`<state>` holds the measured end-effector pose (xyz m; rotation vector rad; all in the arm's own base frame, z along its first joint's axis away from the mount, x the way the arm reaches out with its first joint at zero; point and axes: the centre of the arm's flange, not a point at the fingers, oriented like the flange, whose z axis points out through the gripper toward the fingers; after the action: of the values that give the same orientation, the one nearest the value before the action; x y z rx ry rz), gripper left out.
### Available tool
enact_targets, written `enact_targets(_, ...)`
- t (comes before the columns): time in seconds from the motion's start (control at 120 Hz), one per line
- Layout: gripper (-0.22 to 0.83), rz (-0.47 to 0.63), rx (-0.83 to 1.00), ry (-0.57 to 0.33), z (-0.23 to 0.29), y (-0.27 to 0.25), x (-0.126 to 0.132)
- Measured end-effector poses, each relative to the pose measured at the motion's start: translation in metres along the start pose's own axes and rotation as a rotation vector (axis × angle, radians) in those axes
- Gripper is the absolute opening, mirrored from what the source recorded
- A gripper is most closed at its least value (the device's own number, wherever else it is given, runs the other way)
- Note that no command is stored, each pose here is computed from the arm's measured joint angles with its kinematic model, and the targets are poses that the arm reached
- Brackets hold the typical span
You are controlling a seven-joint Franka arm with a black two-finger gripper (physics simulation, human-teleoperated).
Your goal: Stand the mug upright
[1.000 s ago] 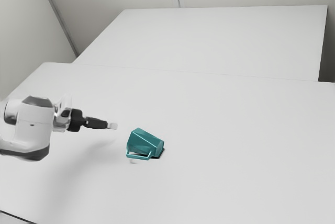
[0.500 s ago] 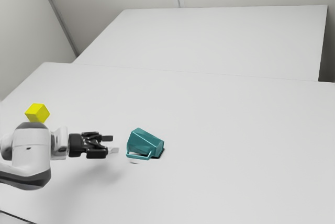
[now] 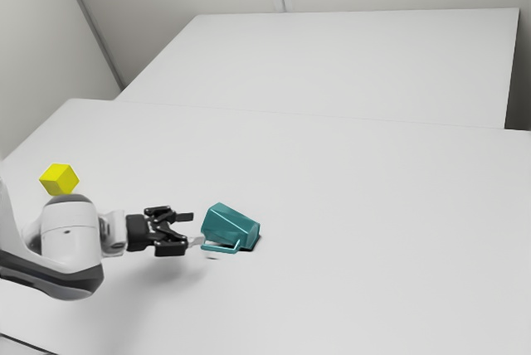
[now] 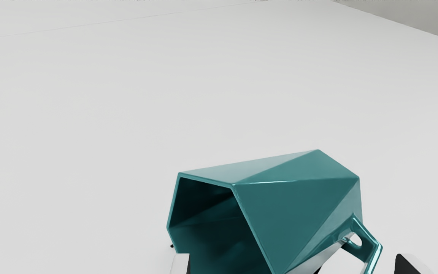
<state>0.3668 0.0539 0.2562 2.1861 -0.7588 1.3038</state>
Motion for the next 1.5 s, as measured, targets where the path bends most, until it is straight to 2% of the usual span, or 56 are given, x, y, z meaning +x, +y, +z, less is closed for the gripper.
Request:
enact_targets(0.375,0.6,0.033,0.003,0.01,0.029,0.01,-0.002)
enact_targets(0.817,0.58,0.059,0.004,0.014,0.039,0.017,-0.005)
enact_targets(0.892,0.53,0.064,0.005,0.015,0.039,0.017,-0.005)
enact_targets(1.142,0.25,0.078,0.013,0.018,0.039,0.016,-0.003)
enact_targets(1.408,0.11,0.11,0.018,0.018,0.041,0.011,0.006)
enact_targets(1.5,0.03,0.114,0.019,0.014,0.041,0.01,0.006)
